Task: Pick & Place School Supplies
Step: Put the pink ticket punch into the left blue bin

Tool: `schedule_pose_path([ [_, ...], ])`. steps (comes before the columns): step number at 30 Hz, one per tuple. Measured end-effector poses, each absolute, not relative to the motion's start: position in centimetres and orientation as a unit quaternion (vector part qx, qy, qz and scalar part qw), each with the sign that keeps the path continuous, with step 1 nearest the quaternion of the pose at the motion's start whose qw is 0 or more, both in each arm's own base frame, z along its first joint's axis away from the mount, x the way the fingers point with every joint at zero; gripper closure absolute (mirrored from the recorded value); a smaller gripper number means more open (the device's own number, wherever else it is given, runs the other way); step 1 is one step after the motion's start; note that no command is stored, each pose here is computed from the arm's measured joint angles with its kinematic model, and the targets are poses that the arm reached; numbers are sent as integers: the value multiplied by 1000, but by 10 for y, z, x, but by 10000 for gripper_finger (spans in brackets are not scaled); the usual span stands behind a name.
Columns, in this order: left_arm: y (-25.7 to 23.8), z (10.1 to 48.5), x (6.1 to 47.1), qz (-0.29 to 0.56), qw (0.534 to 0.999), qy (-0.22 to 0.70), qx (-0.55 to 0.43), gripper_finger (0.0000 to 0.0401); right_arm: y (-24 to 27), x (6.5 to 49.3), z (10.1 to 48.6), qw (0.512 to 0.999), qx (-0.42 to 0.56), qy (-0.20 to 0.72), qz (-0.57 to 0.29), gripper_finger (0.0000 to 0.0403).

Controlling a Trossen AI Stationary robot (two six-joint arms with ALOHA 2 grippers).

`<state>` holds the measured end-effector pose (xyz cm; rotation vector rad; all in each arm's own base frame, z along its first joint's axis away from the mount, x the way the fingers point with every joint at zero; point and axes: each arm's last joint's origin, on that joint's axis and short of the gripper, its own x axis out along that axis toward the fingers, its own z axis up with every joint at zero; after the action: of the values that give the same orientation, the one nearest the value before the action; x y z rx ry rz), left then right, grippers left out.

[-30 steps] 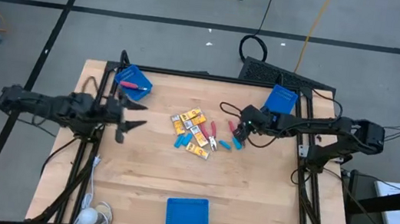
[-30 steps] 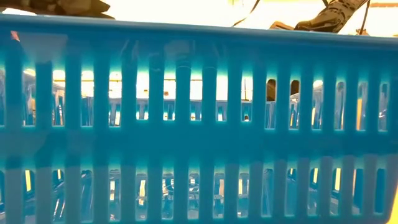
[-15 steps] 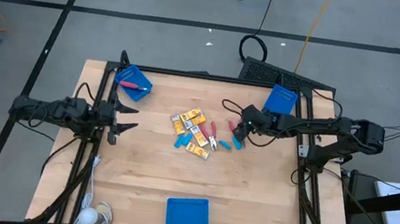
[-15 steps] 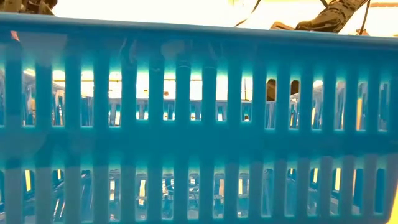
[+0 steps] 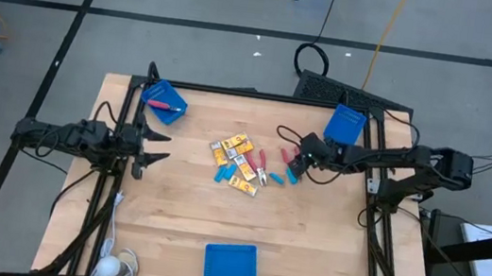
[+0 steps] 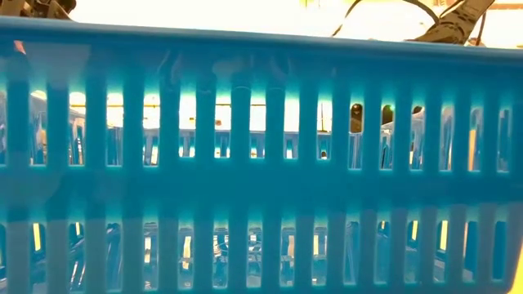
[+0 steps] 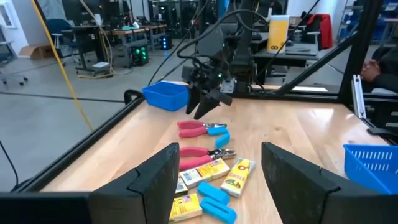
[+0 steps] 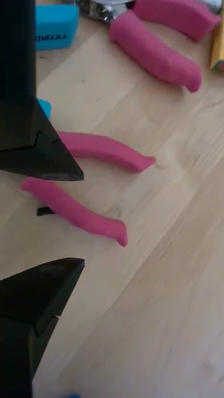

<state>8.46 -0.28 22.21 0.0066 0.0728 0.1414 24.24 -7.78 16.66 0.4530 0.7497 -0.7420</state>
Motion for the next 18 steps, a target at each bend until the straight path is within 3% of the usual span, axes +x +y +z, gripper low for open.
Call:
schedule_pose_path([
  [18,-3,223,85,71,997,33,4,171,-82,255,136,834,203,375,-349,204],
])
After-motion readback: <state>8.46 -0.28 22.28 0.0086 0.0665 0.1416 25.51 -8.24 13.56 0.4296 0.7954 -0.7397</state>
